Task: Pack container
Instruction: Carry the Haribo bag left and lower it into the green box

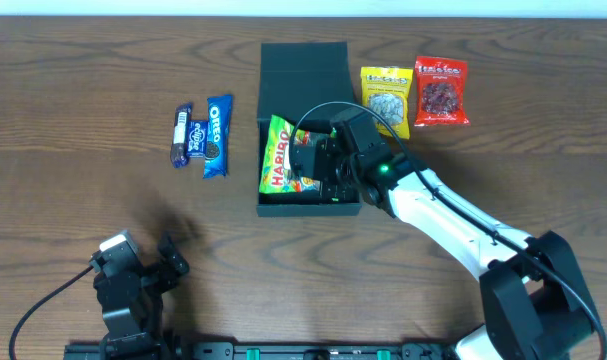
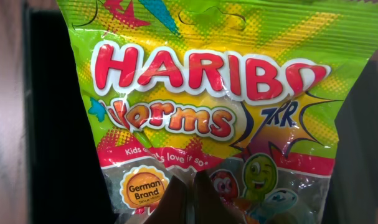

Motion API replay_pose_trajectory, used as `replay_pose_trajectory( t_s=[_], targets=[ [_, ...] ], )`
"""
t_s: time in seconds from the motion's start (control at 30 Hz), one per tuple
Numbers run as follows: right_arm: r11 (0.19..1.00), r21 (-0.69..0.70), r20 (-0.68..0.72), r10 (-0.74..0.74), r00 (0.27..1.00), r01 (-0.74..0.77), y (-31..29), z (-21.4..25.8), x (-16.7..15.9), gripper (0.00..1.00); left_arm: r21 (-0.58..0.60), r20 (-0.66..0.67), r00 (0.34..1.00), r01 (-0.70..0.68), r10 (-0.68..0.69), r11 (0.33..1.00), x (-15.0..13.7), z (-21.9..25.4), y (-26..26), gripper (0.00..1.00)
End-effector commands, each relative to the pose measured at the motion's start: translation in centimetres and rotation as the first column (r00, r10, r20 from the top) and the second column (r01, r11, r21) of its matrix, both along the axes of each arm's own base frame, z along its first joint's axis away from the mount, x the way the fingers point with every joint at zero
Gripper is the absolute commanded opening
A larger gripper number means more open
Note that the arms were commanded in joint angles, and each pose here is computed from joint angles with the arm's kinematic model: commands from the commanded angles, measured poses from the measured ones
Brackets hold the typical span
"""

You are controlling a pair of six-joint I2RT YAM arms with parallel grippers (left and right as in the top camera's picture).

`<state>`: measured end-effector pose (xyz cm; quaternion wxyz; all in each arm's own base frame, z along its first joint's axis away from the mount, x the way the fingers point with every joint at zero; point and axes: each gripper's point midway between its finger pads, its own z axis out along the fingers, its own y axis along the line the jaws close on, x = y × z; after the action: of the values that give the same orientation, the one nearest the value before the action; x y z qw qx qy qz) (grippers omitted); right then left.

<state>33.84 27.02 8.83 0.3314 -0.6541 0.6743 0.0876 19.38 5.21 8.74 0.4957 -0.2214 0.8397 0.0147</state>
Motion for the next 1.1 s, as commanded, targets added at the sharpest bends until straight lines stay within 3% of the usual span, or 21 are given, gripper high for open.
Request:
replay_pose_trajectory(
  t_s=[0.0, 0.03, 0.07, 0.1, 0.3, 0.5, 0.67, 0.77, 0.9, 1.07],
  targets=[
    [1.0, 0.019, 0.017, 0.019, 1.0, -0.019, 0.0, 1.3, 0.4, 0.02, 0.009, -0.005, 1.0, -0.005, 0.005, 1.0, -0.1, -0.3, 0.2, 0.95],
    [1.0, 0.015, 0.011, 0.019, 1.0, -0.019, 0.0, 1.2, 0.3, 0.21, 0.009, -0.005, 1.0, -0.005, 0.005, 1.0, -0.1, -0.3, 0.2, 0.95],
    [1.0, 0.016, 0.009, 0.016, 1.0, -0.017, 0.0, 1.2, 0.3, 0.49, 0.009, -0.005, 1.0, -0.005, 0.005, 1.0, -0.1, -0.3, 0.2, 0.95],
    [1.0, 0.021, 0.004, 0.007, 1.0, -0.007, 0.0, 1.3, 0.3, 0.99, 0.009, -0.005, 1.0, -0.005, 0.005, 1.0, -0.1, -0.3, 0.2, 0.95],
    [0.992, 0.1, -0.008, -0.081, 0.997, 0.081, 0.4, 3.1, 1.0, 0.99, 0.009, -0.005, 1.0, -0.005, 0.005, 1.0, -0.1, -0.3, 0.2, 0.95],
    [0.942, 0.282, 0.025, -0.195, 0.98, 0.18, 1.0, 9.3, 1.9, 0.99, 0.009, -0.005, 1.0, -0.005, 0.005, 1.0, -0.1, -0.3, 0.2, 0.95],
    [0.847, 0.455, -0.024, -0.297, 0.955, 0.274, 0.7, 15.2, 1.5, 0.99, 0.009, -0.005, 1.0, -0.005, 0.005, 1.0, -0.1, -0.3, 0.2, 0.95],
    [0.748, 0.537, -0.161, -0.362, 0.918, 0.389, 0.2, 17.7, 0.7, 0.99, 0.009, -0.005, 1.0, -0.005, 0.005, 1.0, -0.1, -0.3, 0.2, 0.95],
    [0.658, 0.54, -0.334, -0.404, 0.852, 0.524, -0.4, 18.2, -0.3, 0.99, 0.009, -0.005, 1.0, -0.005, 0.005, 1.0, -0.1, -0.3, 0.2, 0.95],
    [0.67, 0.421, -0.452, -0.429, 0.782, 0.611, -1.1, 15.3, -2.0, 0.99, 0.009, -0.005, 1.0, -0.005, 0.005, 1.0, -0.1, -0.3, 0.2, 0.95]
  ],
)
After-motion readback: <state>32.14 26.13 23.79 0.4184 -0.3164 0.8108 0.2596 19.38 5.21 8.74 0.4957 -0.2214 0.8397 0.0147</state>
